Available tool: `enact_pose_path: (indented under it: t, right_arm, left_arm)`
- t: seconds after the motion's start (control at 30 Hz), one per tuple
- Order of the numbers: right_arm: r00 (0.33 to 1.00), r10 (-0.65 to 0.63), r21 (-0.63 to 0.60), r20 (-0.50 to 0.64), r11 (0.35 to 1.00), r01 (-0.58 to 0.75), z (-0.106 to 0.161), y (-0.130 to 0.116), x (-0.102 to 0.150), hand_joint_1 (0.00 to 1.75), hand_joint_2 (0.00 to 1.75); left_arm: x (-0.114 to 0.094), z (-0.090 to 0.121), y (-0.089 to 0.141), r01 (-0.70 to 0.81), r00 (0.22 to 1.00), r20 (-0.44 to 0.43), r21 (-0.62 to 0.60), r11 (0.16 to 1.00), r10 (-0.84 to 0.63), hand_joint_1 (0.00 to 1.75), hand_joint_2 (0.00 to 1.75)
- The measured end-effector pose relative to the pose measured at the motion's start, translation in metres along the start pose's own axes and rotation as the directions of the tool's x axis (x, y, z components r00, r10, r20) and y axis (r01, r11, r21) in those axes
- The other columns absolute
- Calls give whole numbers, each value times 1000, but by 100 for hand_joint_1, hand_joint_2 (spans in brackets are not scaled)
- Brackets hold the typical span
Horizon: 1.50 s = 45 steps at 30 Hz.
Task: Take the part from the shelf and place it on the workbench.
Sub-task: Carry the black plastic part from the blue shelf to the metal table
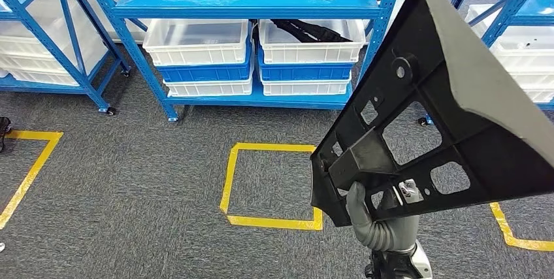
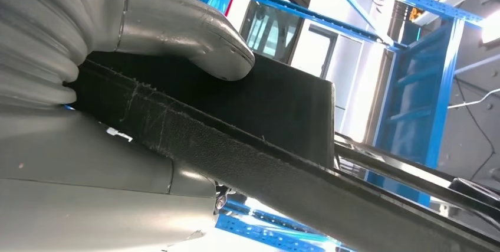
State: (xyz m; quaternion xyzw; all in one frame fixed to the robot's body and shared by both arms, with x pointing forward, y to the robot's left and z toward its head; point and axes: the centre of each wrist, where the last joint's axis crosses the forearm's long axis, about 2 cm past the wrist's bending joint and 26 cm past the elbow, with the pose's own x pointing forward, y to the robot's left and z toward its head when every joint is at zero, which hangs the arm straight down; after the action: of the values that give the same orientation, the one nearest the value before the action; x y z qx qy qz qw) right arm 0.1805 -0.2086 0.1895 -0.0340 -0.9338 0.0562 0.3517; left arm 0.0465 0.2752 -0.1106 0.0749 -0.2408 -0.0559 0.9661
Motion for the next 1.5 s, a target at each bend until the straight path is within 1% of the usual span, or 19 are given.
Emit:
enact_pose_path:
  t: [0.7,1.5]
  right_arm:
    - [1000,4,7,-7,1000,-4,3,-1,1,175,175]
    - [1000,25,33,12,999,-25,3,-2,1,175,175]
  left_arm:
    - [2,0,-2,0,1000,6,-2,1000,0,0,175]
    - [3,0,-3,14,1000,17,-5,1000,-14,0,175]
